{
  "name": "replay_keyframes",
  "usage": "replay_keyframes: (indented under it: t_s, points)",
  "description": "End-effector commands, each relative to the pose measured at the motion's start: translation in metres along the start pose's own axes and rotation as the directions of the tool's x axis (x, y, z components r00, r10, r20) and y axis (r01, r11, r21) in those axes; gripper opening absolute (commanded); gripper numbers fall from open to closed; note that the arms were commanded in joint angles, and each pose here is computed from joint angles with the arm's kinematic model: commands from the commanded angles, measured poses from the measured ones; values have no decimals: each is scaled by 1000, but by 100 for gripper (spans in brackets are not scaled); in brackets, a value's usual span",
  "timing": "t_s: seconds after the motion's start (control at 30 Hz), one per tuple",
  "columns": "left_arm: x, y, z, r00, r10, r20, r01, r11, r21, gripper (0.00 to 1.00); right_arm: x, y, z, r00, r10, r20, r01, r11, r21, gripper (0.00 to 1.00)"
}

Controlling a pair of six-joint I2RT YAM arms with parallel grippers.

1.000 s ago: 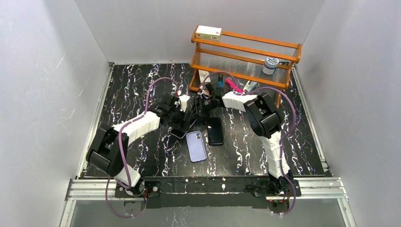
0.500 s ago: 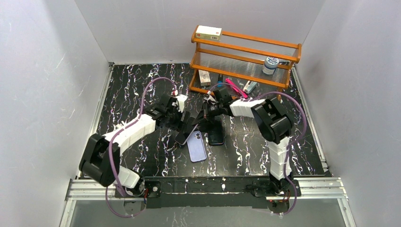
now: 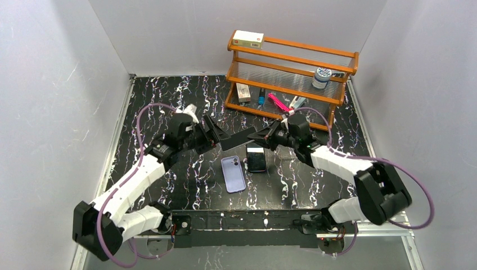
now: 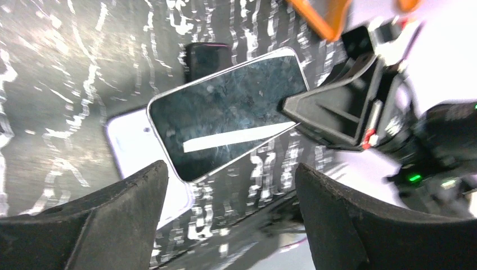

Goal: Put the phone into the phone case

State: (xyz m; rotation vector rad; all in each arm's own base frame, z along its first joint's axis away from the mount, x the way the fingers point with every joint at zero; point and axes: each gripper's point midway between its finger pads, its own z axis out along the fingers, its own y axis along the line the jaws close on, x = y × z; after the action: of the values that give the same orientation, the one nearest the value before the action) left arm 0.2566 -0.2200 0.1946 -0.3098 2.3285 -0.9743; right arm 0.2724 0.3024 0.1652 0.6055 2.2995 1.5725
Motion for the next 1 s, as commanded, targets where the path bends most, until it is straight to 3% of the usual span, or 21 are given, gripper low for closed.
replay_keyframes:
  t_s: [0.0, 0.2, 0.43, 0.7, 0.87, 0.97]
  points:
    - [-20, -40, -15, 934, -349, 75, 324, 917, 232, 76, -26, 59, -28, 977, 50, 206, -11, 982, -188, 1]
    - [-37, -63, -19, 897, -432, 88, 369, 845, 388, 78, -30, 80, -50, 957, 111, 269, -38, 964, -263, 1]
    - [-53, -84, -20, 876, -476, 72, 383, 779, 496, 77, -17, 98, -54, 964, 128, 233, -40, 936, -349, 1]
    - [-52, -84, -9, 868, -494, 43, 403, 753, 520, 53, 1, 97, -53, 979, 106, 173, -34, 925, -378, 1]
    - [-51, -82, -5, 874, -483, 50, 391, 760, 519, 51, 3, 82, -57, 975, 130, 178, -56, 928, -368, 1]
    - [-51, -85, -6, 877, -479, 48, 380, 751, 540, 44, 8, 77, -56, 981, 114, 157, -49, 929, -366, 1]
